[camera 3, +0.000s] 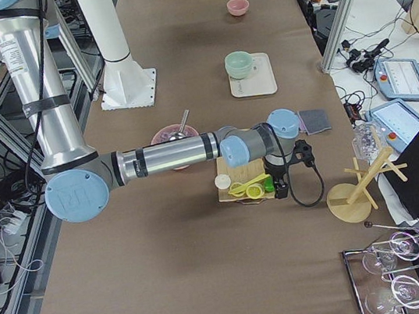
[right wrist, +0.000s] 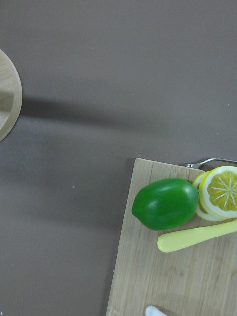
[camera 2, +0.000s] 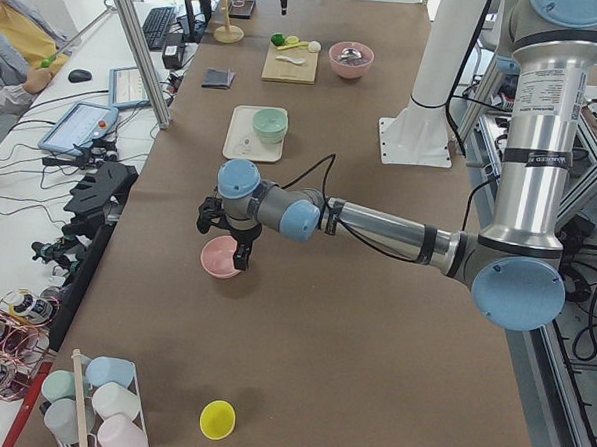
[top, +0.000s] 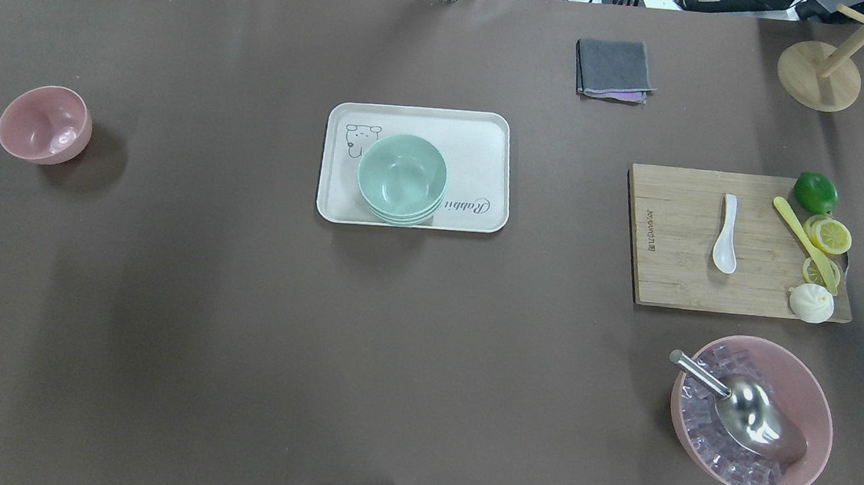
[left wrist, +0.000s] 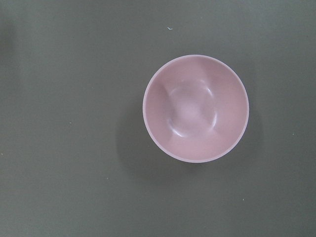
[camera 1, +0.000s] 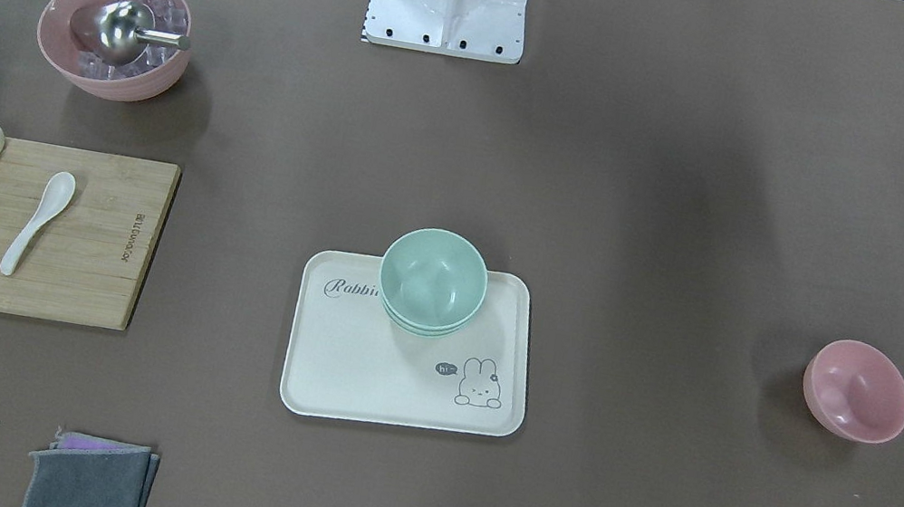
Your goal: Stack pink bowl on green and place spoon
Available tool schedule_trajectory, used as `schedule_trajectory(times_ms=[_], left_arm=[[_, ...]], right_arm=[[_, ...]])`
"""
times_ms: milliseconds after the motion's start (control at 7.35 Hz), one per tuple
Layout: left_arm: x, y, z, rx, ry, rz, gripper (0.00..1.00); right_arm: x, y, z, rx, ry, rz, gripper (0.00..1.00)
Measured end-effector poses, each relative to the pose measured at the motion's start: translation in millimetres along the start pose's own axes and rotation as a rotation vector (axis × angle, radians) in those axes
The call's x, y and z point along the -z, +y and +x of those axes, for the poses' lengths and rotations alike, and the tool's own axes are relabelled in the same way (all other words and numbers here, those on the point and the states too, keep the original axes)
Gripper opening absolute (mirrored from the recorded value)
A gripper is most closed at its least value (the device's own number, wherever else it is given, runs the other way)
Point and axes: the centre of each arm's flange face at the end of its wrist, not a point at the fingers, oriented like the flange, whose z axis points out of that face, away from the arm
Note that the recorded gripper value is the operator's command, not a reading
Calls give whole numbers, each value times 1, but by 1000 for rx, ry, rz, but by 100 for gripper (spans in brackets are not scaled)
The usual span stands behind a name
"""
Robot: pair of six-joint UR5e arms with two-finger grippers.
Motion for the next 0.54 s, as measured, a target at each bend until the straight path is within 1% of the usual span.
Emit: schedule_trajectory(times_ms=[544], left_arm=[[-1,4,-3,4,2,-4,98]], right_arm=[[1,0,-1,1,0,2,100]])
